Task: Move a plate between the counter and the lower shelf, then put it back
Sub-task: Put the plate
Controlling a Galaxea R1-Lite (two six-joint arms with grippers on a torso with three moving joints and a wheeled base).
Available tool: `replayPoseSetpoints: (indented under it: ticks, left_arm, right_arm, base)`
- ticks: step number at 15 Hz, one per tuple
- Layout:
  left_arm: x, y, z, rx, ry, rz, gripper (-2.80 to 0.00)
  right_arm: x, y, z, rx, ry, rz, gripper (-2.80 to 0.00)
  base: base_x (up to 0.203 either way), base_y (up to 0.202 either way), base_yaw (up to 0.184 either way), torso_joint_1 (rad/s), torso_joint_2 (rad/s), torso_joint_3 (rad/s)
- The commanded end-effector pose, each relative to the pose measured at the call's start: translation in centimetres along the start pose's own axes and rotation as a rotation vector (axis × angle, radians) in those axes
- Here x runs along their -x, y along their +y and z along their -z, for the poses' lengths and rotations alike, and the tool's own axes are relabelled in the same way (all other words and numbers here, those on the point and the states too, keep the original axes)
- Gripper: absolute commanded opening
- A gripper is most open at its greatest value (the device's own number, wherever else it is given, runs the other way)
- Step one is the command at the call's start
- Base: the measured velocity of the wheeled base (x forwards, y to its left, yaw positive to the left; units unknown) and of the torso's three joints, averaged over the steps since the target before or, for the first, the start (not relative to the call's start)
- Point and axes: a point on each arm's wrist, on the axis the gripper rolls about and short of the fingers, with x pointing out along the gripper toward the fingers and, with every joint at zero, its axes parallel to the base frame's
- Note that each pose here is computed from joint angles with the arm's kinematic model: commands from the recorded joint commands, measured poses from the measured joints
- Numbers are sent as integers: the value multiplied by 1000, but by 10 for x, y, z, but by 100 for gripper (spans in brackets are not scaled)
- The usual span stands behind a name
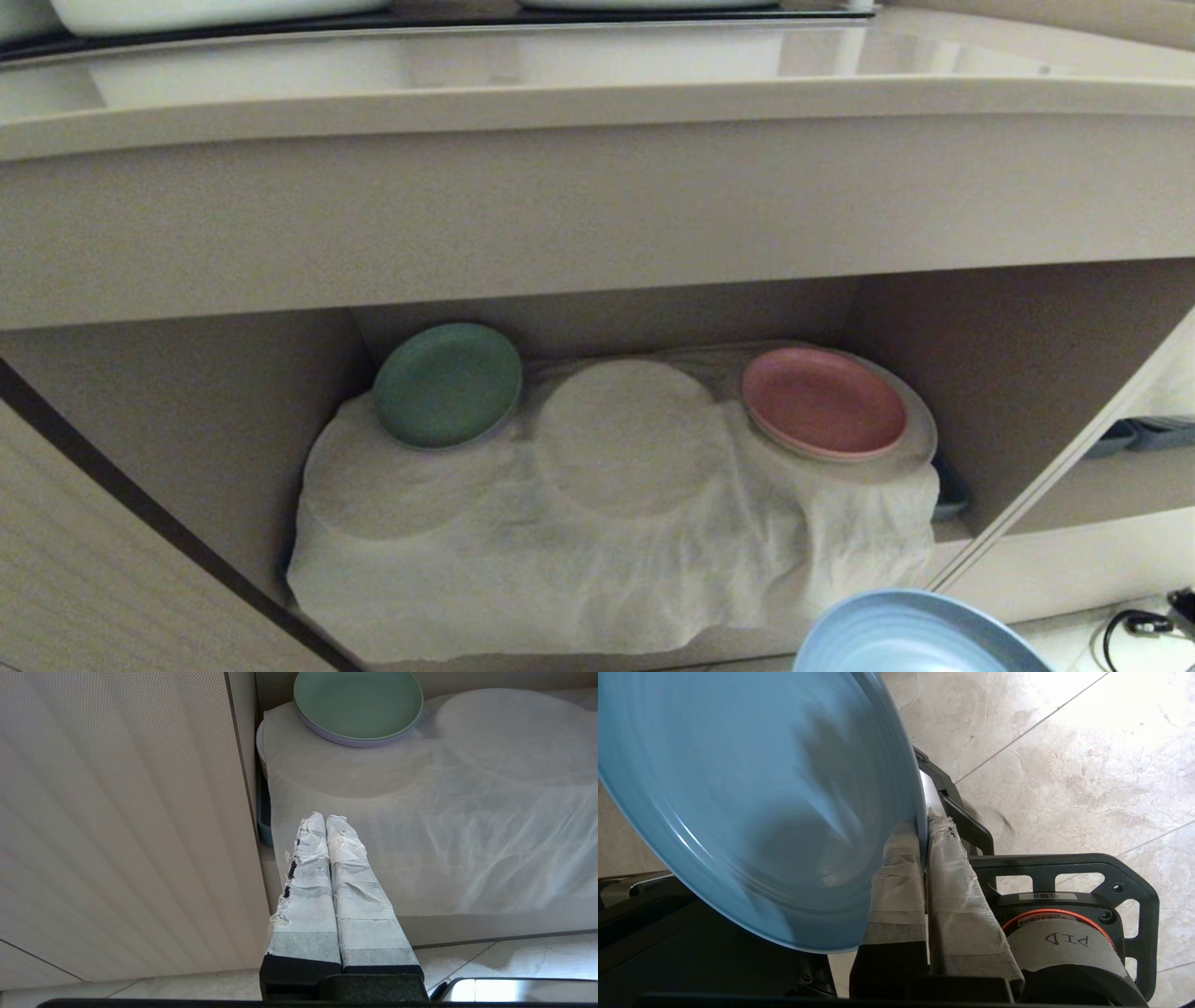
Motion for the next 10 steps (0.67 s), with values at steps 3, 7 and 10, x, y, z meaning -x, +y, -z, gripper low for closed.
replayPoseSetpoints:
  ticks: [3, 7, 10]
  left_arm:
    - [0, 0, 0, 0, 0, 0, -280]
    - [0, 0, 0, 0, 0, 0, -280]
    - [0, 0, 0, 0, 0, 0, -280]
  right_arm:
    - [0, 0, 0, -5, 3, -1, -280]
    - [1, 0, 0, -4, 2, -4, -280]
    - [1, 0, 0, -5, 2, -3, -280]
  base:
    - [0, 0, 0, 0, 0, 0]
    - [0, 0, 0, 0, 0, 0]
    - [0, 0, 0, 0, 0, 0]
